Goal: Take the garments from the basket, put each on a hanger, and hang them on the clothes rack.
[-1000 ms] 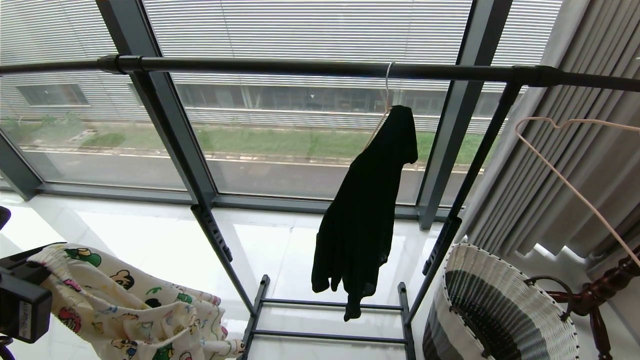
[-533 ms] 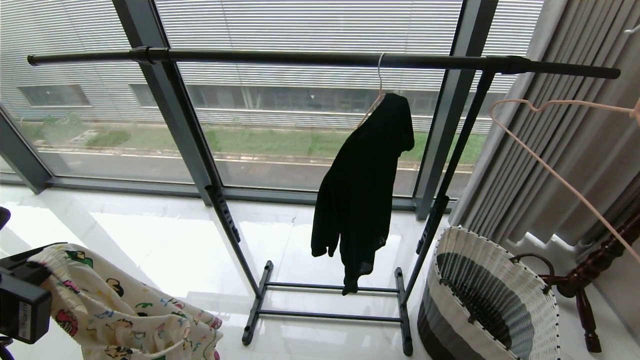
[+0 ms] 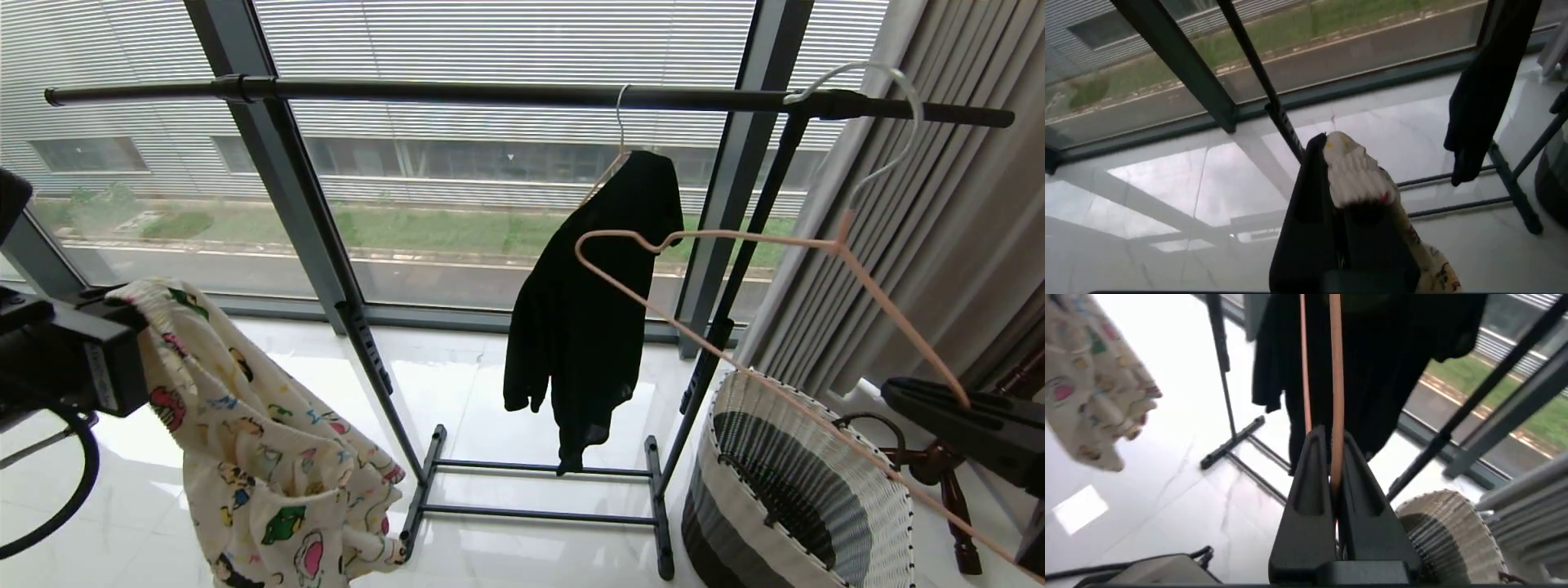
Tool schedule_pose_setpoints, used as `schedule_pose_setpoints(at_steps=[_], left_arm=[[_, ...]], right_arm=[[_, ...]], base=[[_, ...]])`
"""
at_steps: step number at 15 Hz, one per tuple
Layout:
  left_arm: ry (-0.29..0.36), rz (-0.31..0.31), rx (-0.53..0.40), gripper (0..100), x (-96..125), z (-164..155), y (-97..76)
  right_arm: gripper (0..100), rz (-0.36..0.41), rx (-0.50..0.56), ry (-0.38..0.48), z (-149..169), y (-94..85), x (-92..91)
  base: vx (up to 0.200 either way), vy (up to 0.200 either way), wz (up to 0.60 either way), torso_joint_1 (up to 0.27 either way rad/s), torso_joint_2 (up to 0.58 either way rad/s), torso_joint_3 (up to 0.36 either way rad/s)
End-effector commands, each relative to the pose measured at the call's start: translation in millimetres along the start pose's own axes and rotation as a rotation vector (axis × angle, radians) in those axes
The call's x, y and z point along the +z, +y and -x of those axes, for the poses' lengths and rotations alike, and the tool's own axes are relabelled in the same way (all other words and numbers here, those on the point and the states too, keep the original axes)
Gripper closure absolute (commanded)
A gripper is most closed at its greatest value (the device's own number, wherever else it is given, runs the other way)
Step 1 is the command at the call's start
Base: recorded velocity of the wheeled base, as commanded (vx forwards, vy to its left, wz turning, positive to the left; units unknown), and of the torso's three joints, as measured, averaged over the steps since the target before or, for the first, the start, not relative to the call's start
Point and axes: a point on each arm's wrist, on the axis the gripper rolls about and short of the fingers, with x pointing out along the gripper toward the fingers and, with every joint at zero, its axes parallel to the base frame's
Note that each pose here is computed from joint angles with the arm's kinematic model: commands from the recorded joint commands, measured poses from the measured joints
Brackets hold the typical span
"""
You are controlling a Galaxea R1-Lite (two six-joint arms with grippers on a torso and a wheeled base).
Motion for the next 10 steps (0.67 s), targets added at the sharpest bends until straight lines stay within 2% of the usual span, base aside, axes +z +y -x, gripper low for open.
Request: schedule_pose_setpoints(at_steps=[1,4,7,10], left_arm=[[0.003,0.079,0.02,100,14,-51,-14.9],[-0.032,0.142,-0.05,100,31,-63,-37.9],[-0.026,0.14,-0.028,100,33,-77,-46.7],[-0.03,0.138,-0.035,100,33,-78,-48.9]], right_arm=[[100,0.044,0.205,0.084,-24,33.9,-7.7],[100,0.061,0.296,0.054,-34,54.9,-1.6],[100,0.069,0.323,0.049,-44,66.3,6.1],[100,0.062,0.322,0.024,-54,71.4,12.2]], base=[[0.0,0.0,0.0,0.0,0.0,0.0],[0.0,0.0,0.0,0.0,0.0,0.0],[0.0,0.0,0.0,0.0,0.0,0.0],[0.0,0.0,0.0,0.0,0.0,0.0]])
